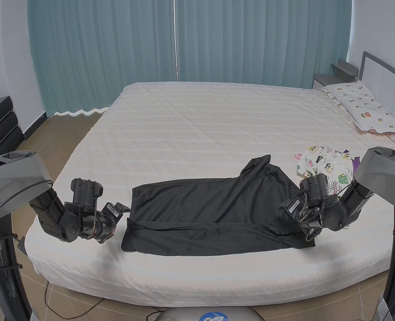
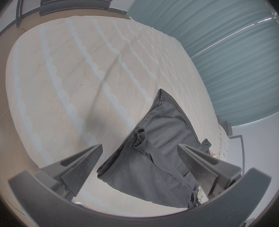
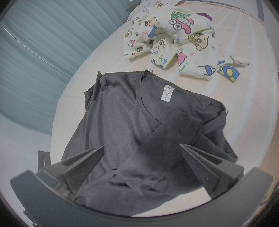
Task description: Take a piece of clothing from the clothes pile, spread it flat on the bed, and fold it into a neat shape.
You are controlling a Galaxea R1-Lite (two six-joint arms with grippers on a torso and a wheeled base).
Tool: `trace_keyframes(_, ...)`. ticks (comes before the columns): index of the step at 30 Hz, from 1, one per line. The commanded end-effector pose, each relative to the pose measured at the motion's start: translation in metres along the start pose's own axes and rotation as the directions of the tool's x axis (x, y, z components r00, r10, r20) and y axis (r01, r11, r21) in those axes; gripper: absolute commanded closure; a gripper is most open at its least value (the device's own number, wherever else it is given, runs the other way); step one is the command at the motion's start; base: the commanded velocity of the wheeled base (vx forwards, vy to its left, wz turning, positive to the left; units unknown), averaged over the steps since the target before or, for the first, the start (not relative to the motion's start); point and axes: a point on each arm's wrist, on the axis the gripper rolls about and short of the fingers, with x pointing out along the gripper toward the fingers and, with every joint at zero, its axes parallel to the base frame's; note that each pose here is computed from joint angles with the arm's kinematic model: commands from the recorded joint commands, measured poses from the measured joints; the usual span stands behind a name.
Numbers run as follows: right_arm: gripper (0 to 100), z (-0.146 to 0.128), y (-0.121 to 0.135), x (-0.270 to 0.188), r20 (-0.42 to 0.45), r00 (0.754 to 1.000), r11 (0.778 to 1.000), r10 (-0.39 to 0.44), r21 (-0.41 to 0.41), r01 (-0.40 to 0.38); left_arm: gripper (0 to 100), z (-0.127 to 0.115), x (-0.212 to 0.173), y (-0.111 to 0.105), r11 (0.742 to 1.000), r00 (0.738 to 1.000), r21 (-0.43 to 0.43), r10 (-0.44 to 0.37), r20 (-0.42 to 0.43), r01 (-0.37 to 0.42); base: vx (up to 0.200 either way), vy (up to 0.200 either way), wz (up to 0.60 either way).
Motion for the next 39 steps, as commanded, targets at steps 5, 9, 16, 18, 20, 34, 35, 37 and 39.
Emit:
trace_keyframes(5, 0, -0.007, -0.012, 0.016, -0.024, 0.999, 0.999, -0.047, -0.005, 0.046, 0, 0.000, 0.000, 0.000, 1.000, 1.000, 0.001, -0.001, 0.000, 0.001, 0.000, 0.000, 0.00)
trace_keyframes(9, 0, -0.012, -0.012, 0.019, -0.025, 0.998, 0.998, -0.059, -0.018, 0.058, 0, 0.000, 0.000, 0.000, 1.000, 1.000, 0.001, -0.001, 0.000, 0.001, 0.000, 0.000, 0.00)
trace_keyframes(16, 100, -0.015, -0.012, 0.020, -0.013, 0.998, 0.998, -0.067, -0.021, 0.067, 0, 0.000, 0.000, 0.000, 1.000, 1.000, 0.001, -0.001, 0.000, 0.001, 0.000, 0.000, 0.00)
trace_keyframes(18, 100, -0.014, -0.013, 0.017, -0.009, 0.998, 0.998, -0.068, -0.017, 0.068, 0, 0.000, 0.000, 0.000, 1.000, 1.000, 0.001, -0.001, 0.000, 0.001, 0.000, 0.000, 0.00)
trace_keyframes(20, 100, -0.009, -0.009, 0.011, 0.002, 0.999, 0.998, -0.054, -0.010, 0.054, 0, 0.000, 0.000, 0.000, 1.000, 1.000, 0.001, -0.001, 0.000, 0.001, 0.000, 0.000, 0.00)
trace_keyframes(34, 100, 0.004, 0.004, -0.054, 0.057, 0.998, 1.000, 0.012, -0.004, -0.012, 0, 0.000, 0.000, 0.000, 1.000, 1.000, 0.001, 0.000, -0.001, 0.000, 0.000, 0.000, 0.00)
trace_keyframes(35, 100, 0.003, 0.005, -0.059, 0.055, 0.998, 1.000, 0.012, -0.008, -0.011, 0, 0.000, 0.000, 0.000, 1.000, 1.000, 0.001, 0.001, 0.001, -0.001, 0.000, 0.000, 0.00)
trace_keyframes(37, 100, 0.000, 0.007, -0.069, 0.043, 0.999, 1.000, 0.006, -0.021, -0.006, 0, 0.000, 0.000, 0.000, 1.000, 1.000, 0.001, 0.000, 0.002, 0.000, 0.000, 0.000, 0.00)
trace_keyframes(39, 100, -0.001, 0.008, -0.072, 0.036, 0.999, 1.000, 0.003, -0.025, -0.002, 0, 0.000, 0.000, 0.000, 1.000, 1.000, 0.001, -0.001, 0.000, 0.001, 0.000, 0.000, 0.00)
